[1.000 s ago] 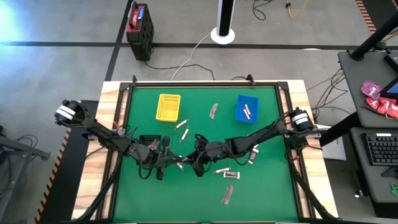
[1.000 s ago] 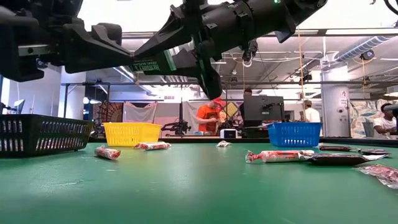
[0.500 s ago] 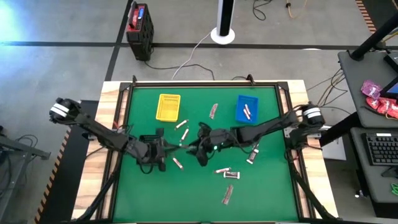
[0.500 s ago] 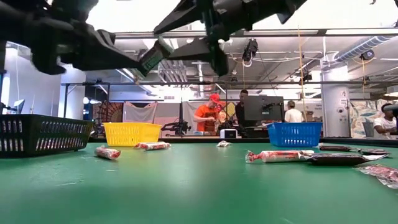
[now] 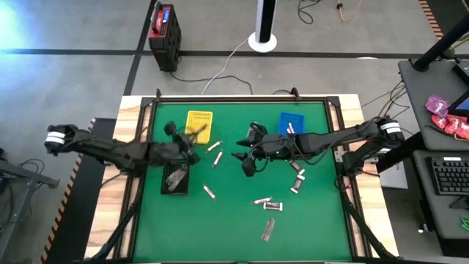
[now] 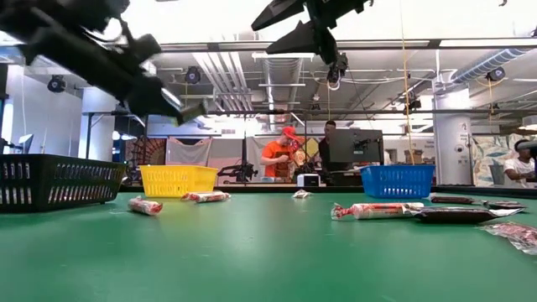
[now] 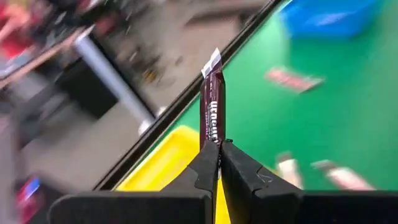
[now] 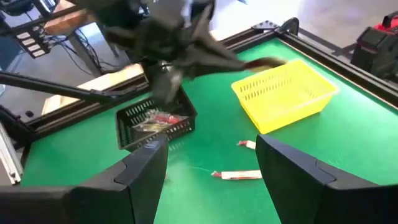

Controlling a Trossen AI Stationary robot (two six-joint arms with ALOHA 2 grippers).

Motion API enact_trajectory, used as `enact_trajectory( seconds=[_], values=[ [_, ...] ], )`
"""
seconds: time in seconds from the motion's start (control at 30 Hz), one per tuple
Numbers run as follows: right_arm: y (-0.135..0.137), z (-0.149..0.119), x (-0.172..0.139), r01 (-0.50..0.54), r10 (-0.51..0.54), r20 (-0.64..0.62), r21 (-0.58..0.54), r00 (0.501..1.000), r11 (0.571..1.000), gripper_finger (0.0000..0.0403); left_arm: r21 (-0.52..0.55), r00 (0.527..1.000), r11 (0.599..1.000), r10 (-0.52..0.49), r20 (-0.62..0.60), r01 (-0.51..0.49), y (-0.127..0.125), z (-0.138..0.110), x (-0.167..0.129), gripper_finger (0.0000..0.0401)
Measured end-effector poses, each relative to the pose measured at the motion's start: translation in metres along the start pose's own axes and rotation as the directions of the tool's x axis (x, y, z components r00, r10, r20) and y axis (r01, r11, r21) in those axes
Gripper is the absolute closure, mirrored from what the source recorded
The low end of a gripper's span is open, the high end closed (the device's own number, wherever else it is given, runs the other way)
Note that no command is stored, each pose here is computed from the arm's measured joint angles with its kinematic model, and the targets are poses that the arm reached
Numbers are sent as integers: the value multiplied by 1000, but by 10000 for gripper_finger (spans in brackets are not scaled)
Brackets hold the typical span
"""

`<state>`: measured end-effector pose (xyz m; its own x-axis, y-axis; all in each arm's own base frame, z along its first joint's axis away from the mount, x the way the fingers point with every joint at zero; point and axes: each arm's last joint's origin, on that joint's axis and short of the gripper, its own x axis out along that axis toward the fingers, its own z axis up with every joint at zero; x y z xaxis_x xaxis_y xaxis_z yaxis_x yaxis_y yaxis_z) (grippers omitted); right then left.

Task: Sort candy by brand, put in halloween buckets
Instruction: Put the brown chocolate into the yellow bin

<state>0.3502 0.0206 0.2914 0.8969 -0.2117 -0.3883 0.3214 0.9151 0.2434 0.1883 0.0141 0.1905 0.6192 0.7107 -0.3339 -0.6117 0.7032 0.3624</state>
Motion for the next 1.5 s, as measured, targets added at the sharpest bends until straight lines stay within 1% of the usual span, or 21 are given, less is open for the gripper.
enact_trajectory(
  seconds=[0.03, 0.1, 0.2, 0.3, 0.4, 0.5, 0.57, 0.77, 0.83, 0.97, 1.03, 1.1, 1.17, 1.27, 1.33, 1.4, 1.5],
  values=[
    [0, -1, 1, 1, -1, -2, -2, 1000, 1000, 165, 0, 999, 1000, 18, -44, -18, 6, 1, 5, 401],
    [0, -4, 4, 7, -7, -17, -8, 1000, 1000, 165, -7, 990, 1000, 6, -139, -8, 18, 0, 17, 401],
    [-1, -11, 10, 23, -24, -56, -20, 998, 1000, 165, -62, 970, 997, -69, -233, 56, 32, 6, 33, 401],
    [-2, -16, 15, 31, -33, -75, -26, 997, 999, 165, -109, 937, 989, -127, -325, 96, 43, 10, 46, 401],
    [-2, -18, 16, 38, -39, -90, -18, 995, 999, 165, -146, 903, 986, -130, -410, 75, 50, 17, 54, 401],
    [-3, -20, 16, 47, -48, -109, -12, 993, 999, 165, -150, 857, 986, -142, -495, 76, 51, 21, 58, 394],
    [-3, -20, 16, 48, -49, -112, -13, 993, 999, 165, -146, 843, 986, -147, -517, 82, 50, 25, 61, 381],
    [-4, -21, 15, 51, -52, -118, -10, 992, 999, 165, -128, 841, 987, -147, -520, 93, 49, 29, 66, 334],
    [-4, -23, 15, 57, -55, -139, 12, 989, 998, 165, -117, 848, 988, -150, -508, 104, 49, 31, 64, 322],
    [-9, -32, 13, 91, -64, -246, 97, 967, 991, 165, -107, 873, 985, -170, -457, 136, 49, 38, 51, 310],
    [-14, -37, 12, 147, -89, -305, 173, 948, 974, 165, -96, 893, 981, -193, -406, 168, 48, 44, 42, 310],
    [-20, -40, 11, 217, -124, -355, 234, 927, 948, 165, -89, 917, 972, -233, -324, 216, 44, 51, 31, 310],
    [-27, -42, 10, 272, -155, -396, 259, 905, 927, 165, -70, 922, 950, -311, -233, 303, 40, 55, 19, 311],
    [-33, -46, 8, 311, -157, -460, 282, 874, 908, 166, -31, 891, 897, -443, -99, 442, 32, 57, 2, 312],
    [-34, -50, 7, 328, -139, -512, 300, 848, 896, 170, -9, 866, 866, -500, -24, 500, 29, 56, -8, 312],
    [-35, -55, 4, 354, -120, -570, 320, 813, 879, 175, 9, 853, 853, -521, 16, 521, 28, 53, -16, 312],
    [-33, -63, -2, 399, -81, -663, 343, 744, 850, 183, 19, 844, 845, -534, 46, 534, 28, 47, -23, 312]
  ],
)
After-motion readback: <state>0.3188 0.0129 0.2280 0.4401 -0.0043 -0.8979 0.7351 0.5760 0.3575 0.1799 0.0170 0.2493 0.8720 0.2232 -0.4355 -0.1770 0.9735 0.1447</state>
